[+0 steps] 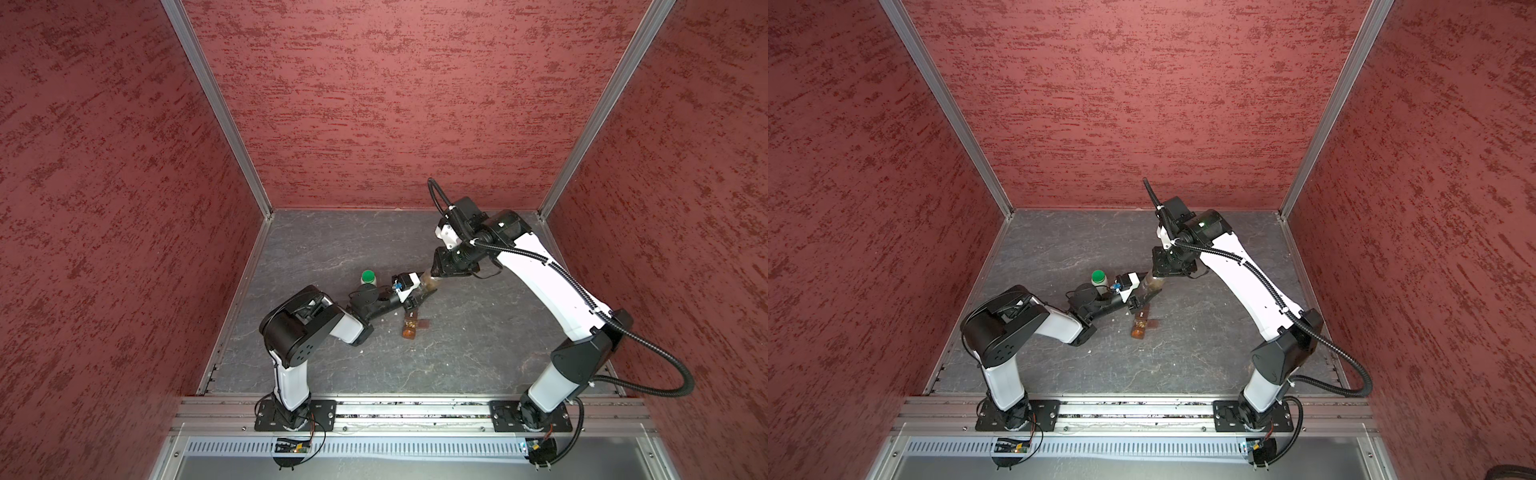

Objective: Sort the pills into containers
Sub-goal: 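Set the capped bottle on the table with the left gripper while right releases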

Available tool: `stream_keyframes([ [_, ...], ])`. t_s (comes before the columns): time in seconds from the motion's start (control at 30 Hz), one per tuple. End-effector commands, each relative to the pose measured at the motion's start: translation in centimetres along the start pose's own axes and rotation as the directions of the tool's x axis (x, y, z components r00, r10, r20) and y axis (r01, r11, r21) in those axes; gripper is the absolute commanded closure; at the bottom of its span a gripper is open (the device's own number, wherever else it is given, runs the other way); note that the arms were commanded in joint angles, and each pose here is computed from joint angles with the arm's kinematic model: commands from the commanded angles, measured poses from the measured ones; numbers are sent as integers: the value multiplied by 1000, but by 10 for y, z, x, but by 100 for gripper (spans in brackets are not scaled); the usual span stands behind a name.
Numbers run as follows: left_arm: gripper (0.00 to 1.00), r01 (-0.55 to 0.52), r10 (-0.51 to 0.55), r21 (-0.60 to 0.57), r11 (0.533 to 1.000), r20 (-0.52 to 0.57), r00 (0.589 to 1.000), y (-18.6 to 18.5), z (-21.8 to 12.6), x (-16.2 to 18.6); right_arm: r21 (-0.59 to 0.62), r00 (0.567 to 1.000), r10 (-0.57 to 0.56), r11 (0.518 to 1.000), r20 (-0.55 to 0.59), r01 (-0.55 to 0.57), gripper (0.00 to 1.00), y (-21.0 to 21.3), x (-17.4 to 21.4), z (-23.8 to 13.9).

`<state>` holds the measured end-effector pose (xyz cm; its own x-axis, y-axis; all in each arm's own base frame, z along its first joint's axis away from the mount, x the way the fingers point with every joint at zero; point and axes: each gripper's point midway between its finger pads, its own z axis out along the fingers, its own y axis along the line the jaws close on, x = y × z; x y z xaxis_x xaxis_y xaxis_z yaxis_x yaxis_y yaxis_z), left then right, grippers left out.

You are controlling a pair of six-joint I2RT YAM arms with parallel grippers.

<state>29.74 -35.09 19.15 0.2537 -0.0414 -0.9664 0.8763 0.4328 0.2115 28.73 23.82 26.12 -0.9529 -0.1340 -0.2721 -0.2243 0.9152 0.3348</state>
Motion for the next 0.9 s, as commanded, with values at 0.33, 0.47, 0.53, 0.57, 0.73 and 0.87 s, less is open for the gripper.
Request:
stream_keyframes([
  [0.33,5,-21,21,-38,999,-3,1000,0,-5,-4,97,999,12,995,47,-17,70,-17,-7,-9],
  [0.47,0,-26,26,-60,998,-11,1000,1,-11,-4,151,998,27,988,63,-36,70,-30,-15,-9],
  [0.53,0,-27,26,-68,997,-14,1000,1,-16,-6,179,997,34,983,65,-46,70,-37,-19,-6],
  [0.57,0,-29,28,-72,997,-15,999,1,-18,-7,190,997,38,981,65,-49,69,-40,-21,-3],
  [0.73,0,-38,35,-106,994,-24,999,1,-33,-12,241,997,48,969,63,-62,69,-53,-31,18],
  [0.87,0,-36,31,-159,987,-34,999,7,-46,-19,286,995,64,955,71,-81,69,-67,-41,36],
])
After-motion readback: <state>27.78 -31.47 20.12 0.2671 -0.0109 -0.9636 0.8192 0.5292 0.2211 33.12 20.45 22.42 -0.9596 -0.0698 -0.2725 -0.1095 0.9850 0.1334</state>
